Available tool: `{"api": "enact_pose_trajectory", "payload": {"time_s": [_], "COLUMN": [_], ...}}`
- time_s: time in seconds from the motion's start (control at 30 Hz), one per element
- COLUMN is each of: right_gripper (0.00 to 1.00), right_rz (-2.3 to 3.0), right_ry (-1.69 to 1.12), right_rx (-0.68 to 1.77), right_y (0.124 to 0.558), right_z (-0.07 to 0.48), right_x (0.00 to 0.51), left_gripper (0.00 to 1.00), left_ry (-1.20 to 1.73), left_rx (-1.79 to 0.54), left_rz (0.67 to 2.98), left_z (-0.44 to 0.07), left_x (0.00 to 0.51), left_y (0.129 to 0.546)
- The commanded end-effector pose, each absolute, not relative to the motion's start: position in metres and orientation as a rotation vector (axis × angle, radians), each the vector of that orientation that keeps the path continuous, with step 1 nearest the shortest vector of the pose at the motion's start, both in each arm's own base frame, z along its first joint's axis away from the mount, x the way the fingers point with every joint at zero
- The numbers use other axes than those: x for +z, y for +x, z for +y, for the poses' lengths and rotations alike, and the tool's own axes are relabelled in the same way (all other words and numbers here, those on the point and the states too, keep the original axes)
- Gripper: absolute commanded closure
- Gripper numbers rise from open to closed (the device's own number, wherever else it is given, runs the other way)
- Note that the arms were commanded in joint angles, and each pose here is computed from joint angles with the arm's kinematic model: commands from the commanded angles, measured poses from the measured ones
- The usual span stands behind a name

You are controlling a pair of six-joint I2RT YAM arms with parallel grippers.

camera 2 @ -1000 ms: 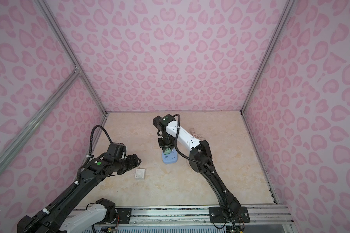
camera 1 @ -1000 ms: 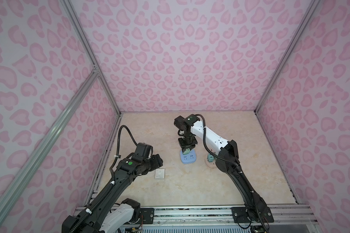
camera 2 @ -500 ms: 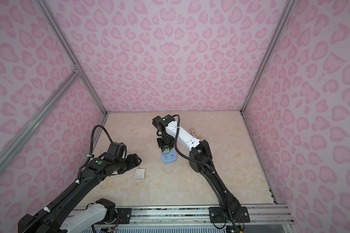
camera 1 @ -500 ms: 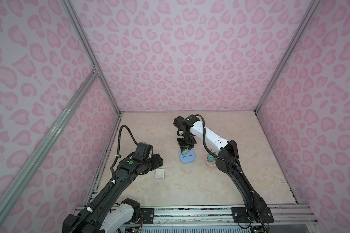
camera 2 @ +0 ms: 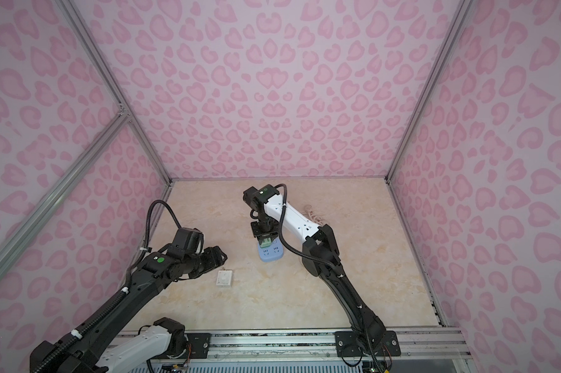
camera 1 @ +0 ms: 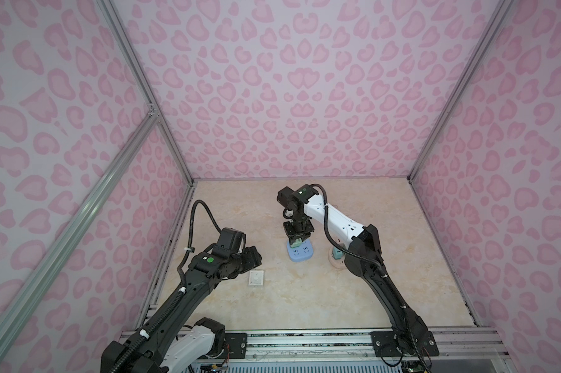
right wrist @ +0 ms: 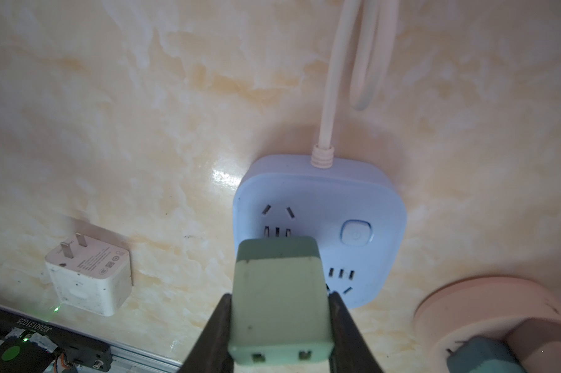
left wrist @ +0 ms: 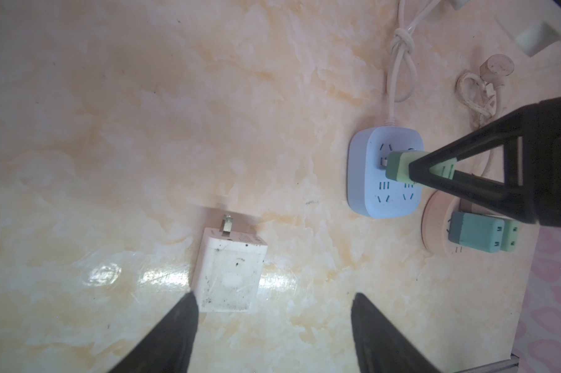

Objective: Insert the plug
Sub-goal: 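Press the mint adapter down into the blue strip socket with the right gripper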

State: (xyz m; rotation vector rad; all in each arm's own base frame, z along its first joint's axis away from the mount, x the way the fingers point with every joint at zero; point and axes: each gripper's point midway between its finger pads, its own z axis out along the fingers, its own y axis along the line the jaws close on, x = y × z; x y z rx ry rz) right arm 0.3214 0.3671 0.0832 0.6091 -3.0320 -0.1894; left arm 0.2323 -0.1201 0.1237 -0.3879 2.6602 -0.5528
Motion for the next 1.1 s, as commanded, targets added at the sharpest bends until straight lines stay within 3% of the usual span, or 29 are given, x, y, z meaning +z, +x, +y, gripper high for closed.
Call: {"api": "enact_pose_trajectory", "payload": {"time_s": [0.0,0.47,0.9,1.07], "right_gripper": [1.0,1.0,1.0,1.0], "right_rz": [-3.008,-3.035,-3.0,-3.002], "right_ry": [0.607,0.591,0.655,0.654], "right_rx": [-0.047,0.041,0.333,0.304], "right_y": [0.321,0.336,0.333,0.331], "right_z": [0.352,0.355,0.334,0.34], "right_x": [0.068,0.046,0.022,0.018], "left_gripper": [0.24,0.24,0.24,0.24], "left_ry": [-0.377,-0.374,-0.364,-0.358], "left_rx": [-0.573,-0.577,-0.588,-0.572], "left_rz": [2.648,2.669,2.694,2.699], "left_z": [-0.124,-0.127,-0.132,-0.131], "left_x": [0.123,0.115,0.107,0.107], "left_y": [0.237,0.236,0.233,0.232]}}
